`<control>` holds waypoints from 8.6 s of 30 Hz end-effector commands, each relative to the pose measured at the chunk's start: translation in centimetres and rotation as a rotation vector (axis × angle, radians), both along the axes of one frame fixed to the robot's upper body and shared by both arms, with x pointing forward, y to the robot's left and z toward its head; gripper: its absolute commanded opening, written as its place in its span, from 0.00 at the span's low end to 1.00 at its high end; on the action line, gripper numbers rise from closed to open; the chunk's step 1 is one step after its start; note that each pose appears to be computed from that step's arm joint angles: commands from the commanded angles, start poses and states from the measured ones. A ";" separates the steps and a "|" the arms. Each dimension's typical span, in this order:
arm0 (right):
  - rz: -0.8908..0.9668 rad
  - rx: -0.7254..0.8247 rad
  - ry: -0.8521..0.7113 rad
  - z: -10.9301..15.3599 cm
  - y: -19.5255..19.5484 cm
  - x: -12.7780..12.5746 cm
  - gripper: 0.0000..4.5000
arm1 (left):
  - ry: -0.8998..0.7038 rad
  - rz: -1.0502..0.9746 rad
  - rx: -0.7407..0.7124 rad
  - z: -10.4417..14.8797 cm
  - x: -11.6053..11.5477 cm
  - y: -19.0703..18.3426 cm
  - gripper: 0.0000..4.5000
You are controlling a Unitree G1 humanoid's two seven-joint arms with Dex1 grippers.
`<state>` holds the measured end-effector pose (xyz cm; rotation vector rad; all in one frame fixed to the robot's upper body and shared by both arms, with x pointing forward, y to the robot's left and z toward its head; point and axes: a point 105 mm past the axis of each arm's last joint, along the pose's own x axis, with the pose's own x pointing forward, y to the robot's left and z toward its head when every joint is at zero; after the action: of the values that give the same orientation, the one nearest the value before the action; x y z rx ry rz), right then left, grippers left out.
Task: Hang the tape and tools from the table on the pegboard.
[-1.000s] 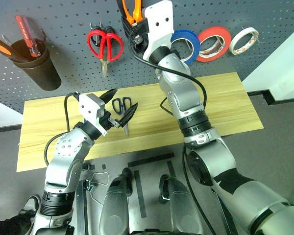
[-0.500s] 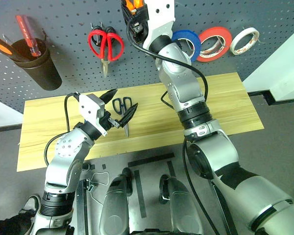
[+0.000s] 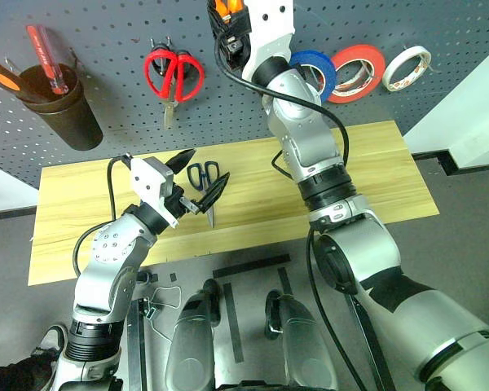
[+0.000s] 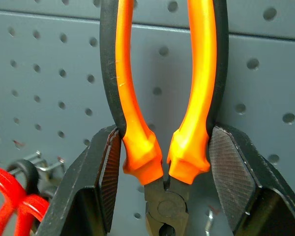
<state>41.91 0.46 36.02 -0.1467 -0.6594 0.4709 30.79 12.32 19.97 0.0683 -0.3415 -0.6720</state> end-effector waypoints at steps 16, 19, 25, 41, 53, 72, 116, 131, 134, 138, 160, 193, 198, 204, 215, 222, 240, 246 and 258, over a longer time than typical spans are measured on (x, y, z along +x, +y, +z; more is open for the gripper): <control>0.021 0.044 -0.057 1.1 0.5 -1.2 0.52 | -0.036 -0.015 0.000 1.0 -0.8 -0.1 1.00; 0.024 0.047 -0.048 0.9 0.6 -1.1 0.52 | -0.034 -0.017 0.000 1.0 -0.8 -0.2 1.00; 0.029 0.059 -0.017 0.2 0.6 -0.9 0.52 | -0.033 -0.015 0.000 1.0 -0.9 -0.2 1.00; -0.004 0.068 0.032 -0.3 -0.1 -0.2 0.99 | -0.037 -0.012 -0.003 0.9 -0.9 -0.2 1.00; 0.006 0.012 0.095 -4.4 -1.1 -1.4 0.99 | -0.053 -0.027 0.029 0.6 -1.0 -0.9 1.00; -0.112 -0.103 0.434 -13.9 -10.6 -9.0 0.99 | 0.366 0.398 0.060 -7.5 0.9 -2.5 1.00; 0.275 -0.376 0.553 -17.8 -7.3 -16.1 0.99 | 0.721 0.802 0.017 -13.5 10.4 -2.1 1.00; 0.251 -0.366 0.539 -17.5 -7.3 -15.7 0.99 | 0.807 0.790 0.084 -15.5 10.1 -2.5 1.00; 0.246 -0.362 0.536 -17.4 -7.3 -15.6 0.99 | 0.841 0.791 0.094 -16.4 9.8 -2.5 1.00; 0.235 -0.358 0.534 -17.4 -7.4 -15.6 0.99 | 0.866 0.785 0.121 -17.4 9.4 -2.6 1.00; 0.194 -0.347 0.524 -17.3 -7.6 -15.2 1.00 | 0.909 0.766 0.171 -18.8 8.8 -2.9 0.13; 0.166 -0.325 0.459 -16.0 -9.7 -14.7 1.00 | 0.346 0.457 0.302 -10.2 4.2 -7.8 0.13; 0.215 -0.295 0.426 -14.8 -10.3 -15.4 1.00 | 0.134 0.389 0.307 -7.5 3.0 -8.3 0.13; 0.267 -0.211 0.325 -12.8 -10.6 -16.4 1.00 | -0.031 0.386 0.287 -5.5 1.6 -7.5 0.13; 0.319 -0.135 0.192 -11.7 -10.7 -17.7 1.00 | -0.326 0.559 0.195 -0.8 1.5 -3.7 0.13; 0.322 -0.145 0.194 -11.8 -10.8 -17.4 1.00 | -0.483 0.626 0.117 1.8 0.9 -2.4 0.13; 0.334 -0.162 0.210 -11.9 -11.0 -17.0 1.00 | -0.382 0.672 0.100 1.2 3.6 0.5 0.13; 0.333 -0.166 0.216 -11.9 -11.1 -16.9 1.00 | -0.355 0.667 0.092 1.0 4.5 0.6 0.13; 0.319 -0.179 0.241 -12.4 -11.3 -16.8 1.00 | -0.354 0.702 0.073 1.8 5.6 1.6 0.13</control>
<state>25.52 -10.76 23.15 -0.1447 -0.3812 0.8434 36.90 13.88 19.98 0.3740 -0.5233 0.0189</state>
